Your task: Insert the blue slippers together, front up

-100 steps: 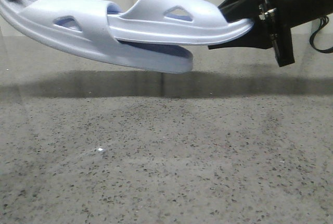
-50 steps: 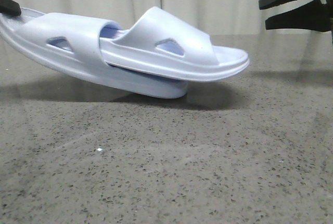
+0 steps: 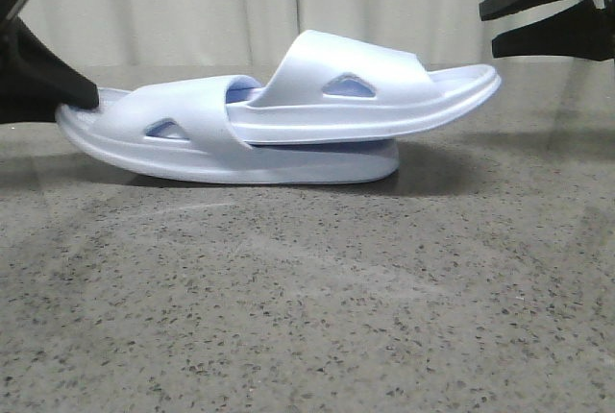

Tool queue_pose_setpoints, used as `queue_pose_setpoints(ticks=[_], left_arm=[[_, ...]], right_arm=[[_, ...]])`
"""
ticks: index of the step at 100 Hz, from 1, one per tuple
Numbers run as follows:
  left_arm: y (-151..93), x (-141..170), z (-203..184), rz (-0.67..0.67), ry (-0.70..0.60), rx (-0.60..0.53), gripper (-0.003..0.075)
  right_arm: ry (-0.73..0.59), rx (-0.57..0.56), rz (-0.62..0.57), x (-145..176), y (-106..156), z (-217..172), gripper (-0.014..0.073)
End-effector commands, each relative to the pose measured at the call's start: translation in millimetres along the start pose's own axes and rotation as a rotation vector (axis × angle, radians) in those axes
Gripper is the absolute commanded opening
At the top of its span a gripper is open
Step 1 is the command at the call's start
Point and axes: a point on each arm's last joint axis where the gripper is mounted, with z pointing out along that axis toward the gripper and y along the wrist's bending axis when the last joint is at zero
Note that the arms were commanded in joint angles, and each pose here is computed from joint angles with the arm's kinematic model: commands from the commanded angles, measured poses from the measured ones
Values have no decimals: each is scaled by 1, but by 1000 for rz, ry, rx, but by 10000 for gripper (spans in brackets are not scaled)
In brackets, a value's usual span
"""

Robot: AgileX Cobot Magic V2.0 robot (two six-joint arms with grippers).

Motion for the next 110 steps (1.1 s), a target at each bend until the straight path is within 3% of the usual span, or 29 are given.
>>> queue_pose_setpoints(ticks=[1, 24, 32, 51, 68, 78, 87, 89, 101, 110], left_arm=[[-9, -7, 0, 42, -26, 48, 102], [-10, -11, 1, 134, -29, 44, 491], [-16, -18, -1, 185, -39, 52, 542], [-42, -43, -24, 378, -101, 63, 472], [-64, -54, -52, 479, -187, 69, 323], [-76, -53, -67, 513, -234, 80, 181], [-87, -52, -82, 554, -278, 83, 16], [-89, -52, -85, 565, -289, 75, 17], [-97, -50, -102, 603, -340, 34, 15], [-102, -49, -114, 623, -387, -4, 15]], right_arm=[[23, -135, -77, -3, 30, -10, 195], [45, -119, -87, -1, 28, -10, 195], [41, -109, -85, -2, 26, -13, 195], [9, -58, -101, -4, 23, -32, 195], [-27, -43, -133, -5, 32, -44, 179], [-38, -43, -159, -5, 41, -48, 80], [-50, -39, -187, -4, 49, -51, -80], [-55, -35, -194, -3, 52, -51, -109], [-78, -8, -266, -1, 69, -49, -78], [-101, 21, -389, 4, 89, -43, -78]])
